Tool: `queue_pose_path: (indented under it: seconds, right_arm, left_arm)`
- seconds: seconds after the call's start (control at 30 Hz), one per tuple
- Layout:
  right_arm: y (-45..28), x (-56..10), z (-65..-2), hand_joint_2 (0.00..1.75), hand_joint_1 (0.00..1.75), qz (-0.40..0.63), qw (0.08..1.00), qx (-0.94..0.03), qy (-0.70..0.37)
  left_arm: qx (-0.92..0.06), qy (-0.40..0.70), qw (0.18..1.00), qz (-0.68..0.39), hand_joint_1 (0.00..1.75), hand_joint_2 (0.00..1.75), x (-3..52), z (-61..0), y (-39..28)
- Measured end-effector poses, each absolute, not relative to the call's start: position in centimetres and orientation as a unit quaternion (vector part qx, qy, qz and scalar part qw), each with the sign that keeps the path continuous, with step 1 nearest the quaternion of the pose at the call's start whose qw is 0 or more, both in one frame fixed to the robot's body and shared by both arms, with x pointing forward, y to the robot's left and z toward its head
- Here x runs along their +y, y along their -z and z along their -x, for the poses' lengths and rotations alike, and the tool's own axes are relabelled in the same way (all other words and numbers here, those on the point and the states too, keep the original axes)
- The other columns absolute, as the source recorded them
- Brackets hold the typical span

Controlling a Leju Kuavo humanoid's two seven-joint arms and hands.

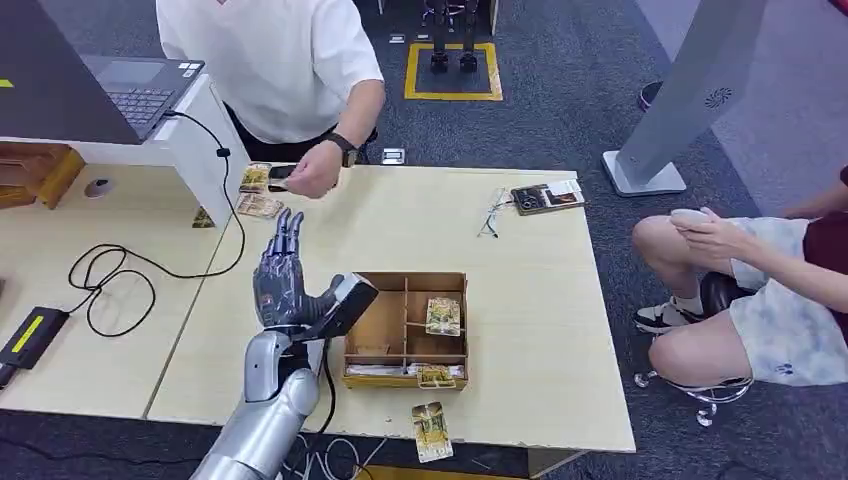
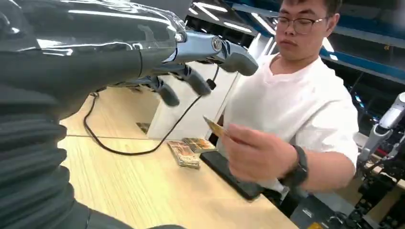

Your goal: Pass the card to the sensor for recognition and then transmit it.

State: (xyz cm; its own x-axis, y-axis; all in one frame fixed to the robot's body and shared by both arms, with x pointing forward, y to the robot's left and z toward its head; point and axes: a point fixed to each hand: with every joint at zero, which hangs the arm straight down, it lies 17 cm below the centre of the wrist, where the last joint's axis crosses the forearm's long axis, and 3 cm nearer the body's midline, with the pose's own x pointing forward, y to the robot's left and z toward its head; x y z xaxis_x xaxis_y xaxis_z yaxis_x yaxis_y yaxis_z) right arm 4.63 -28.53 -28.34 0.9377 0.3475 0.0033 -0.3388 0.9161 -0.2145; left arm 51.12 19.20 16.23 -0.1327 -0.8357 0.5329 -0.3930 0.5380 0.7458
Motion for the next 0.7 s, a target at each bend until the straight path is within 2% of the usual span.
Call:
queue_pose_path:
  seconds: [0.4, 0.7]
  right_arm:
    - [28.3, -28.7, -4.6, 1.75, 0.0, 0.11, 0.979, -0.021, -0.172]
    - [28.3, -28.7, -4.6, 1.75, 0.0, 0.11, 0.979, -0.021, -0.168]
  left_arm:
    - [-0.74, 0.203, 0.489, -0.415, 0.0, 1.75, 19.2, -50.2, -17.0]
    - [-0.78, 0.144, 0.473, -0.384, 0.0, 1.75, 20.1, -46.7, -18.2]
